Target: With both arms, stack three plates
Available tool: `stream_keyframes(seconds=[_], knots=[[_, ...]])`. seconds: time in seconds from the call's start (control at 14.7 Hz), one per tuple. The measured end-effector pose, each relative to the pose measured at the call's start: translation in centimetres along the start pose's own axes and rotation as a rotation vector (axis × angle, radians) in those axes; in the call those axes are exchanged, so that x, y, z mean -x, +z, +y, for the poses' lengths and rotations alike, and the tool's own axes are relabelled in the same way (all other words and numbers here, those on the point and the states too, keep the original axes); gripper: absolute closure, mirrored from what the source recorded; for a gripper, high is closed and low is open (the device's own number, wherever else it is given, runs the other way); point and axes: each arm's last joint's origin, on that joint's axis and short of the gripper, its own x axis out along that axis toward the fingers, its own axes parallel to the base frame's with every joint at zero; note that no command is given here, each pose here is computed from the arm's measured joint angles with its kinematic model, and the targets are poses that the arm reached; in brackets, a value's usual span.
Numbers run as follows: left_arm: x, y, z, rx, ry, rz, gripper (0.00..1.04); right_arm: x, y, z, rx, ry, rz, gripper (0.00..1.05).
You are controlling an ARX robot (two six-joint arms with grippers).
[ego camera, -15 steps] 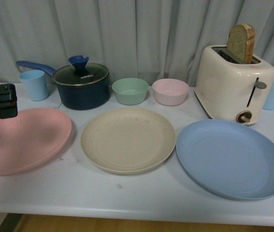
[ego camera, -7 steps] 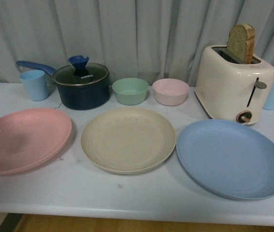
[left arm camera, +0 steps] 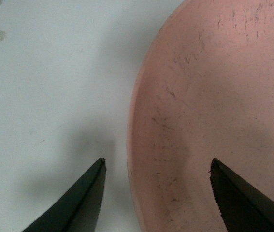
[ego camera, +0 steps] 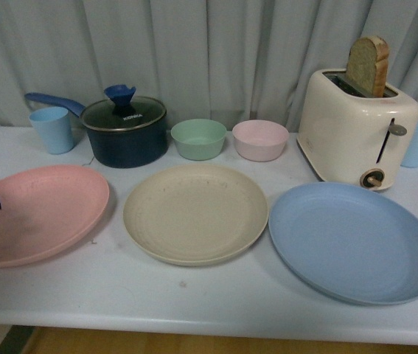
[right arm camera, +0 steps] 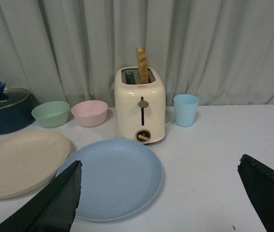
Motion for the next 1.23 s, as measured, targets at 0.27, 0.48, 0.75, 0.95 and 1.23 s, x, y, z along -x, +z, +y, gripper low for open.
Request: stream_keyframes(seconds=[0.27,0.48,0.75,0.95,1.23], knots=[[0.0,-0.1,0.4,-0.011,0.069,0.005,0.8,0.0,0.0,0.0,0.0,0.0,0.0,0.06],[1.2,1.3,1.3,0.01,0.092,-0.03,1.02,0.0,0.0,0.0,0.0,0.0,0.0,0.06],[6.1,5.2,3.6,-0.024,0.145,-0.099,1.02,0.0,0.0,0.0,0.0,0.0,0.0,0.06],[11.5,7.9,-1.6,-0.115,0.009,-0.254,1.02,0.0,0.0,0.0,0.0,0.0,0.0,0.06],[11.6,3.7,-12.0,-0.251,-0.228,-0.191,1.02,0.0,0.0,0.0,0.0,0.0,0.0,0.06]])
